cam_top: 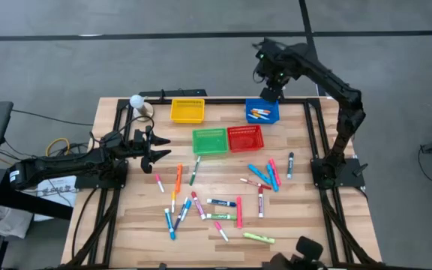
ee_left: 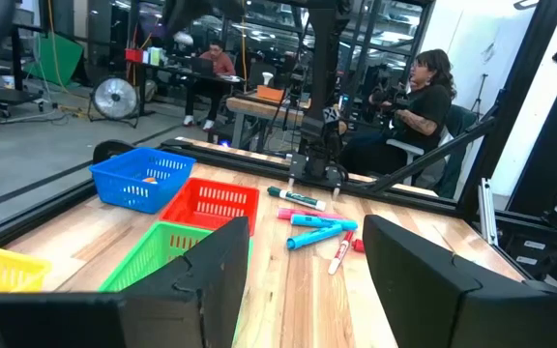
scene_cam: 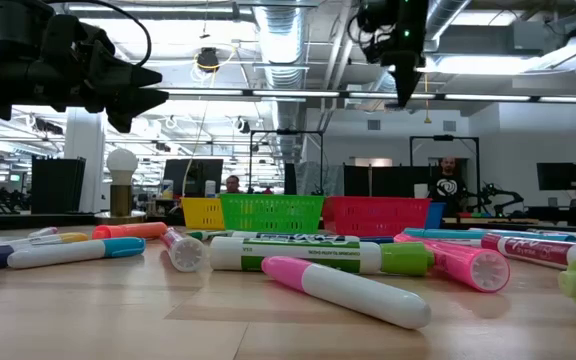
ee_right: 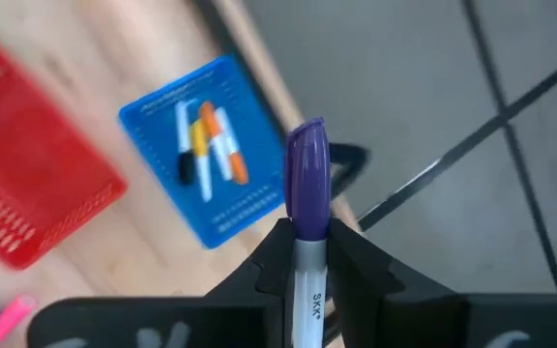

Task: Pick & Place Markers
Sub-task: Put the violet highlighter pen into the blue bin, then put the right small pink highlighter pen into the blue bin

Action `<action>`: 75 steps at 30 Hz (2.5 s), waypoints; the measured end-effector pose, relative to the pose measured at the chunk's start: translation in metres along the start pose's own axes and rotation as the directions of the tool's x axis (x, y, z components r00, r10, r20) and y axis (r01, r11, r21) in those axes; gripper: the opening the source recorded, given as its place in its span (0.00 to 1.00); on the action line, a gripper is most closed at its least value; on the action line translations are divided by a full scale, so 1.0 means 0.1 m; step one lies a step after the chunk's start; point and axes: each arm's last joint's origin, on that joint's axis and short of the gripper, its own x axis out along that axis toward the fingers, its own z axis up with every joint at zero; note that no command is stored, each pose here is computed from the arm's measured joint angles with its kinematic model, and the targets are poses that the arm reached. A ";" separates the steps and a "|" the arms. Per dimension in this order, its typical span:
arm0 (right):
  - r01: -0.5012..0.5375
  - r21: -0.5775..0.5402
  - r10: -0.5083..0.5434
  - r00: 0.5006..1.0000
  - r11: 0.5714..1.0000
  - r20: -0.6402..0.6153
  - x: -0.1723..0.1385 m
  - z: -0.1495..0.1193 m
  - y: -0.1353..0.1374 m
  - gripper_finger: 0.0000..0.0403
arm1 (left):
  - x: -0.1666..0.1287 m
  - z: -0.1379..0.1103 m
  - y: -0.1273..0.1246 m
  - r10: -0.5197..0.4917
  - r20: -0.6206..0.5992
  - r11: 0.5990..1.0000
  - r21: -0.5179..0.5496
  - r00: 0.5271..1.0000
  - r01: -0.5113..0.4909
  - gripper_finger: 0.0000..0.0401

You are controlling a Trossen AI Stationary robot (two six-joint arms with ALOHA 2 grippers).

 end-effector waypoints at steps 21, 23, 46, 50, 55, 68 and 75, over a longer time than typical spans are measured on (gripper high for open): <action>-0.061 -0.178 0.070 0.996 0.982 0.045 1.33 -0.01 0.37 0.10 | 0.00 0.00 0.00 0.000 0.000 1.000 0.000 1.000 0.000 0.51; -0.079 -0.190 0.086 0.996 0.979 0.028 1.41 -0.06 0.39 0.10 | 0.00 0.00 0.00 0.000 0.000 1.000 0.000 1.000 0.000 0.51; -0.074 -0.209 0.091 0.994 0.975 0.068 1.93 -0.31 0.43 0.11 | 0.00 0.00 0.00 0.001 0.000 1.000 0.000 1.000 -0.001 0.51; -0.077 -0.199 0.097 0.991 0.977 0.094 1.96 -0.32 0.41 0.11 | 0.00 0.00 0.00 0.001 0.000 1.000 0.000 1.000 -0.001 0.51; -0.068 -0.223 0.094 0.990 0.972 0.105 2.00 -0.33 0.43 0.11 | 0.00 0.00 0.00 0.001 0.000 1.000 0.000 1.000 -0.001 0.51; -0.089 -0.225 0.116 0.988 0.970 0.106 2.03 -0.36 0.46 0.17 | 0.00 0.00 0.01 0.023 0.003 1.000 0.000 1.000 -0.023 0.51; -0.079 -0.205 0.107 0.986 0.976 0.127 2.03 -0.34 0.45 0.20 | 0.00 0.00 0.01 0.023 0.003 1.000 0.000 1.000 -0.023 0.51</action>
